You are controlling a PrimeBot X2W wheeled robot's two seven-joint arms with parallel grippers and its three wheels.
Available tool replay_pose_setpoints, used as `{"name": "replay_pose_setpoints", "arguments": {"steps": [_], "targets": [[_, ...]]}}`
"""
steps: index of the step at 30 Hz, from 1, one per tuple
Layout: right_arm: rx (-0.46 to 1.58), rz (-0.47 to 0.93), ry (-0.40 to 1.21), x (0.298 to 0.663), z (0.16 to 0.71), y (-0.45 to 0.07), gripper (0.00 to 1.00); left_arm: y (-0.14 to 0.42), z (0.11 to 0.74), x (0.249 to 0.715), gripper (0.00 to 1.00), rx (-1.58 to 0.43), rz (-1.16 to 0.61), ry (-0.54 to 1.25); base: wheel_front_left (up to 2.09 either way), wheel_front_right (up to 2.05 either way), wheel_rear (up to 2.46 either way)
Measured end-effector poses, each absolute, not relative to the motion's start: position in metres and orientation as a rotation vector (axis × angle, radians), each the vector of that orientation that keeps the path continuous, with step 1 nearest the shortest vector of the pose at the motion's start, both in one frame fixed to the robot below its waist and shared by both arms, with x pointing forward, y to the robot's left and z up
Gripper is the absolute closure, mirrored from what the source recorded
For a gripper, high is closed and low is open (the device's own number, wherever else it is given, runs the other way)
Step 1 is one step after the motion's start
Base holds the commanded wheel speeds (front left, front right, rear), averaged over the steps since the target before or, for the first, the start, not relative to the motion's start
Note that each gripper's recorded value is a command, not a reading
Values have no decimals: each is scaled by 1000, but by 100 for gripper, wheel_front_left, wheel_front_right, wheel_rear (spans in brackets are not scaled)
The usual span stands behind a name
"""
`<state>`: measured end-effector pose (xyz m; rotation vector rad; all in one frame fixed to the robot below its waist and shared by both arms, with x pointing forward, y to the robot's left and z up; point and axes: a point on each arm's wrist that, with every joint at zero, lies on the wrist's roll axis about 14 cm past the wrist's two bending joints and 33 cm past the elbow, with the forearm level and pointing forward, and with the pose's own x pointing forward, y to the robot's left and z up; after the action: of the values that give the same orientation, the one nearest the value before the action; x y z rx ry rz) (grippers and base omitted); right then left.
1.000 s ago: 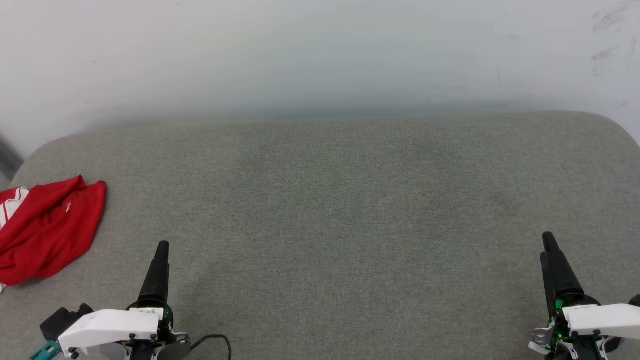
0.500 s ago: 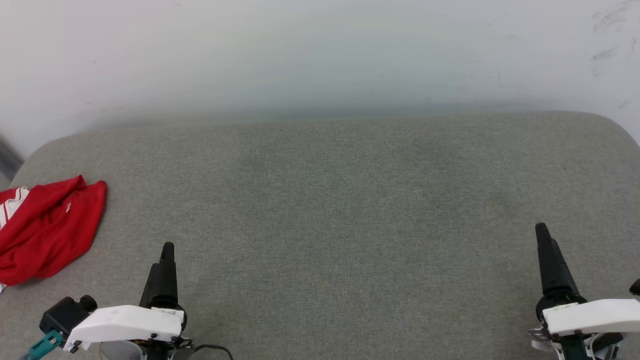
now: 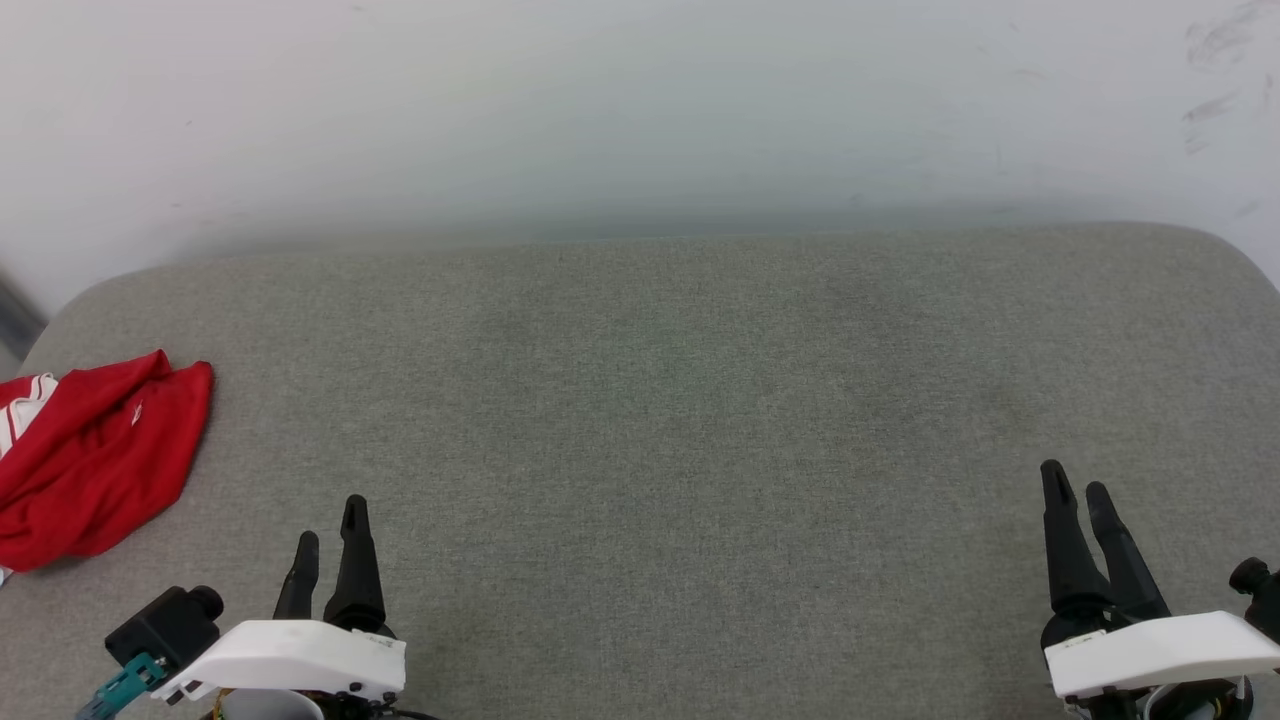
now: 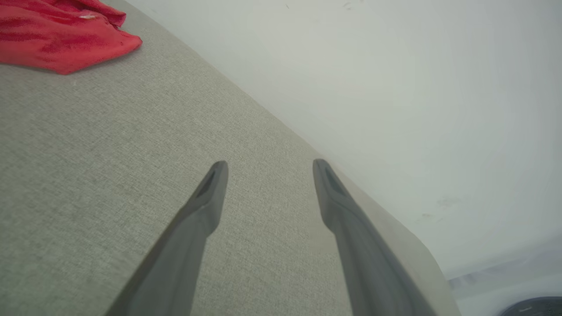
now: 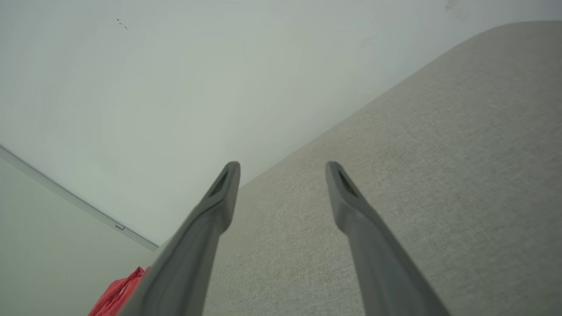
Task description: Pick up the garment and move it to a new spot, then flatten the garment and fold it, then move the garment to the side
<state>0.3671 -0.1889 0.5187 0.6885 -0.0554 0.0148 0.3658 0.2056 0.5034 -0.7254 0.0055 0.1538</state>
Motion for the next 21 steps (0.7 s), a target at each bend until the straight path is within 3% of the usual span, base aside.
{"name": "replay_pose_setpoints", "arguments": {"steps": [21], "targets": [[414,49,-88,361,524,-180,0,197,514,362,0,-425,124,-38,0,0,0]]}}
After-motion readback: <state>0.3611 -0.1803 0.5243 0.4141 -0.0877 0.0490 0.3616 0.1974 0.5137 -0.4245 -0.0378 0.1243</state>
